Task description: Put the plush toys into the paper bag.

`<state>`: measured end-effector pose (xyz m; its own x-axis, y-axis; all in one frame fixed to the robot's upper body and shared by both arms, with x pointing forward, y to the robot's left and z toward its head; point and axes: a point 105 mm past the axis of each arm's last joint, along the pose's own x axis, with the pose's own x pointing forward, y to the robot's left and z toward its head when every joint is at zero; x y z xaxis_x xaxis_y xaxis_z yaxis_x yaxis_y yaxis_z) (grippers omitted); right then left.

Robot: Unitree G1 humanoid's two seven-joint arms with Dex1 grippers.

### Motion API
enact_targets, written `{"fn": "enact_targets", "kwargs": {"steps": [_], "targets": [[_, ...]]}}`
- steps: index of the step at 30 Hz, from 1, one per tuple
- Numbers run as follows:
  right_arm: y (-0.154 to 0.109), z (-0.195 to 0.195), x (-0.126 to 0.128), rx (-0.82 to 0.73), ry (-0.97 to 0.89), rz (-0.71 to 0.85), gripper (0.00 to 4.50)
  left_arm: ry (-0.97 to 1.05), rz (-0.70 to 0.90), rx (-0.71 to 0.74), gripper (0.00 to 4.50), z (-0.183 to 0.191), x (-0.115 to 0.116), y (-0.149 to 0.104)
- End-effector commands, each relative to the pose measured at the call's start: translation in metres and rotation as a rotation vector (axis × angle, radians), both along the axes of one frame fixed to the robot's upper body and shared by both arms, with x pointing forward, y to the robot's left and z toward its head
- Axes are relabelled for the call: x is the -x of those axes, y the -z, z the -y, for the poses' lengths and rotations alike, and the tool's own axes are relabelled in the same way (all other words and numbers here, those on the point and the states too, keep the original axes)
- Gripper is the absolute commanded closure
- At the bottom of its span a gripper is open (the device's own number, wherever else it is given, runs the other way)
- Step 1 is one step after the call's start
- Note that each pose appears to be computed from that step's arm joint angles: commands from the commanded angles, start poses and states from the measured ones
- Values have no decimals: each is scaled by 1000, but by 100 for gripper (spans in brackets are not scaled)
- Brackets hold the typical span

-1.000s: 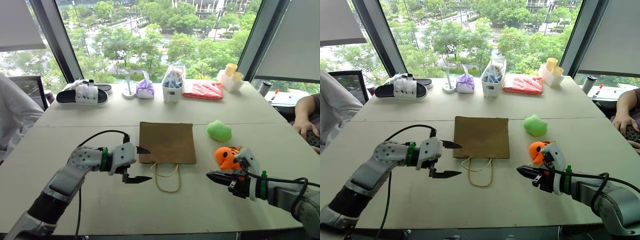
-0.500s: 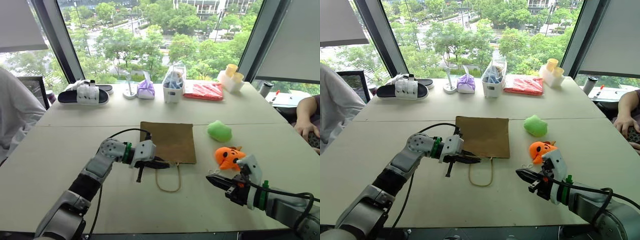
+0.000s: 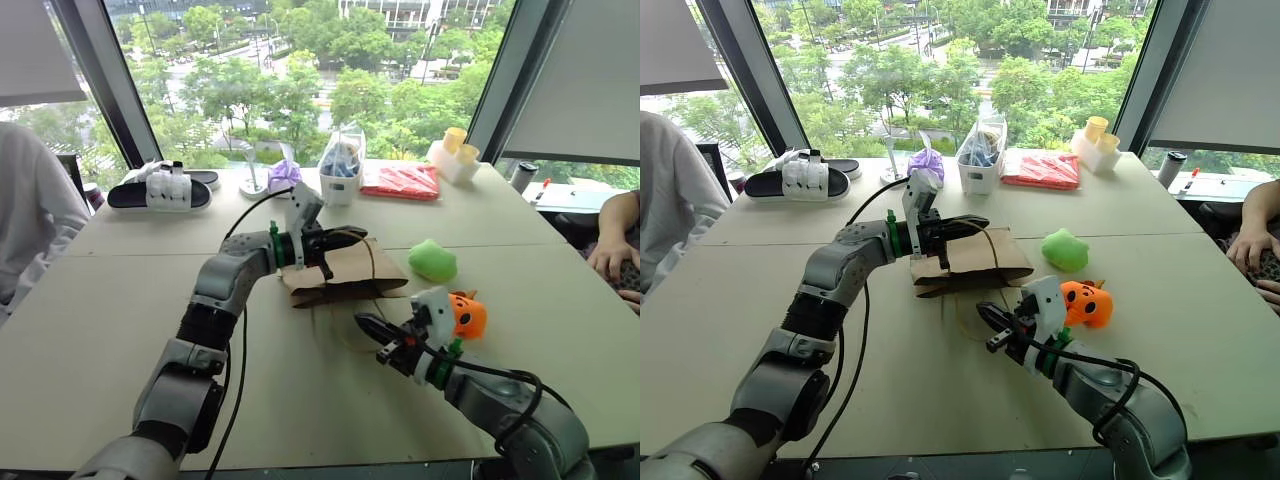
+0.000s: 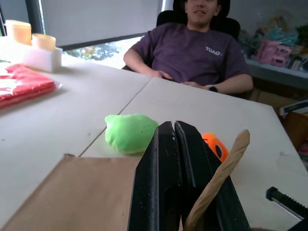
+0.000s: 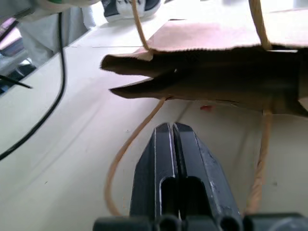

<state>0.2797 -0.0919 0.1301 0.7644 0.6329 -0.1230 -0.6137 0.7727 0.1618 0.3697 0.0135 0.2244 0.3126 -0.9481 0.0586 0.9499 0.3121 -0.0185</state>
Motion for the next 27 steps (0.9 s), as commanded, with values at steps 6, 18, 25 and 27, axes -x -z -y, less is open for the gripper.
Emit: {"fn": "enact_targets", "kwargs": {"steps": [6,18,25,27], "targets": [[-11,-12,-28,19,30,109,450,28,18,35,447,4,14,-13],[26,-16,-70,146,81,53,450,41,-106,182,447,2,19,-33],[57,-19,-73,223,95,-19,450,89,-97,265,447,2,31,-62],[60,-20,-72,232,93,-23,450,104,-99,278,447,5,37,-67]]}}
